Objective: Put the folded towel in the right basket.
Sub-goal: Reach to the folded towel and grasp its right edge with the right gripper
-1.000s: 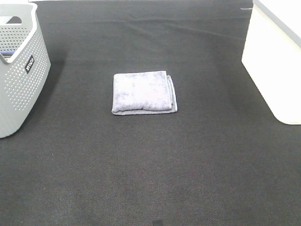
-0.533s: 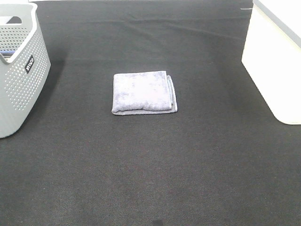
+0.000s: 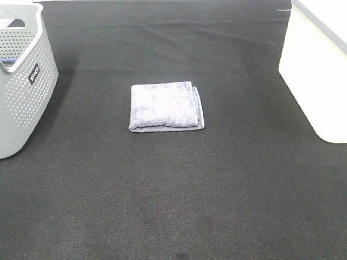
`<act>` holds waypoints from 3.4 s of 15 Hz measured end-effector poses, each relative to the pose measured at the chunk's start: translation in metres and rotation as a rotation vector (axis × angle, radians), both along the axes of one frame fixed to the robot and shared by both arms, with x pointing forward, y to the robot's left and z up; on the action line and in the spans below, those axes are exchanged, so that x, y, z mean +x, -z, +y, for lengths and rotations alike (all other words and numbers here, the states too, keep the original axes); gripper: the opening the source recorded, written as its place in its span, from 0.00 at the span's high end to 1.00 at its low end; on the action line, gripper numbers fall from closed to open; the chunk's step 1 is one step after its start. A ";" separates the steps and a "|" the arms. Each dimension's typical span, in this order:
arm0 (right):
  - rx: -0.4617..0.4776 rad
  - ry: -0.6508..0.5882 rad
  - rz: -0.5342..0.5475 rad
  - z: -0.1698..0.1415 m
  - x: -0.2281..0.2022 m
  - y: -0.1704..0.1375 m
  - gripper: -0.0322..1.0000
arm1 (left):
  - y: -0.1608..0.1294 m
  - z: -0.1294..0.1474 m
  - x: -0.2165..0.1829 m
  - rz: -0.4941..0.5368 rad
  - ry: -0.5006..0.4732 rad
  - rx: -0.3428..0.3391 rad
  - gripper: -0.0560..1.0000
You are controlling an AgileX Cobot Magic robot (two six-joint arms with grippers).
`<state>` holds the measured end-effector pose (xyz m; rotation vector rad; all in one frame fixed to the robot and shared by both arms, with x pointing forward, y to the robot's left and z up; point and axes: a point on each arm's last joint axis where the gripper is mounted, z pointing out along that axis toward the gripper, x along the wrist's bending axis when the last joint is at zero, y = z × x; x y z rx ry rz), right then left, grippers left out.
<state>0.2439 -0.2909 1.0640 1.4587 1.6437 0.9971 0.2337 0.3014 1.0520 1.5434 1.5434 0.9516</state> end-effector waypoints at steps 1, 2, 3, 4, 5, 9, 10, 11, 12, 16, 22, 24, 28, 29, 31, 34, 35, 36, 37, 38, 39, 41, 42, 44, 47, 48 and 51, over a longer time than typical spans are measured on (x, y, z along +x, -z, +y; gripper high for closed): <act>0.008 0.002 -0.023 0.000 0.010 -0.010 0.13 | 0.000 0.000 0.000 0.000 0.000 0.000 0.03; 0.017 0.006 -0.034 0.000 0.024 -0.021 0.14 | 0.000 0.000 0.000 0.000 0.000 0.000 0.03; 0.027 0.009 -0.054 0.000 0.038 -0.034 0.14 | 0.000 0.000 0.000 0.000 0.000 0.000 0.03; 0.031 0.013 -0.050 0.000 0.054 -0.044 0.15 | 0.000 0.000 0.000 0.000 0.000 0.000 0.03; 0.032 0.018 -0.030 0.000 0.073 -0.054 0.15 | 0.000 0.000 0.000 0.000 0.000 0.000 0.03; 0.079 0.001 0.096 0.004 0.163 -0.091 0.15 | 0.000 0.000 0.000 0.000 0.000 0.000 0.03; 0.091 -0.011 0.126 0.006 0.186 -0.096 0.15 | 0.000 0.000 0.000 0.000 0.000 0.000 0.03; 0.100 -0.031 0.162 0.008 0.209 -0.100 0.15 | 0.000 0.000 0.000 0.000 0.000 0.000 0.03; 0.113 -0.056 0.191 0.011 0.229 -0.102 0.15 | 0.000 0.000 0.000 0.000 0.000 0.000 0.03; 0.159 -0.156 0.325 0.021 0.306 -0.101 0.16 | 0.000 0.000 0.000 0.000 0.000 0.000 0.03; 0.087 -0.331 0.467 0.087 0.386 -0.069 0.17 | 0.000 0.000 0.000 0.000 0.000 0.000 0.03; 0.071 -0.358 0.504 0.109 0.401 -0.051 0.19 | 0.000 0.000 0.000 0.000 0.000 0.000 0.03; 0.099 -0.353 0.603 0.131 0.426 -0.008 0.20 | 0.000 0.000 0.000 0.000 0.000 0.000 0.03; 0.110 -0.340 0.641 0.133 0.432 0.005 0.20 | 0.000 0.000 0.000 0.000 0.000 0.000 0.03; 0.122 -0.322 0.723 0.137 0.444 0.032 0.20 | 0.000 0.000 0.000 0.000 0.000 0.000 0.03; 0.144 -0.327 0.855 0.145 0.460 0.078 0.20 | 0.000 0.000 0.000 0.000 0.000 0.000 0.03; 0.164 -0.334 0.878 0.148 0.466 0.089 0.20 | 0.000 0.000 0.000 0.000 0.000 0.000 0.03; 0.192 -0.347 0.899 0.152 0.470 0.096 0.20 | 0.000 0.000 0.000 0.000 0.000 0.000 0.03; 0.219 -0.361 0.919 0.156 0.474 0.103 0.20 | 0.000 0.000 0.000 0.000 0.000 0.000 0.03; 0.245 -0.370 0.932 0.159 0.480 0.114 0.20 | 0.000 0.000 0.000 0.000 0.000 0.000 0.03; 0.265 -0.378 0.937 0.163 0.486 0.124 0.20 | 0.000 0.000 0.000 0.000 0.000 0.000 0.03; 0.301 -0.389 0.940 0.169 0.498 0.150 0.20 | 0.000 0.000 0.000 0.000 0.000 0.000 0.03; 0.308 -0.390 0.946 0.170 0.501 0.159 0.20 | 0.000 0.000 0.000 0.000 0.000 0.000 0.03; 0.307 -0.386 0.965 0.170 0.502 0.173 0.20 | 0.000 0.000 0.000 0.000 0.000 0.000 0.03; 0.307 -0.382 0.984 0.170 0.502 0.184 0.21 | 0.000 0.000 0.000 0.000 0.000 0.000 0.03; 0.307 -0.383 0.984 0.170 0.502 0.185 0.21 | 0.000 0.000 0.000 0.000 0.000 0.000 0.03; 0.318 -0.407 0.981 0.172 0.503 0.187 0.23 | 0.000 0.000 0.000 0.000 0.000 0.000 0.03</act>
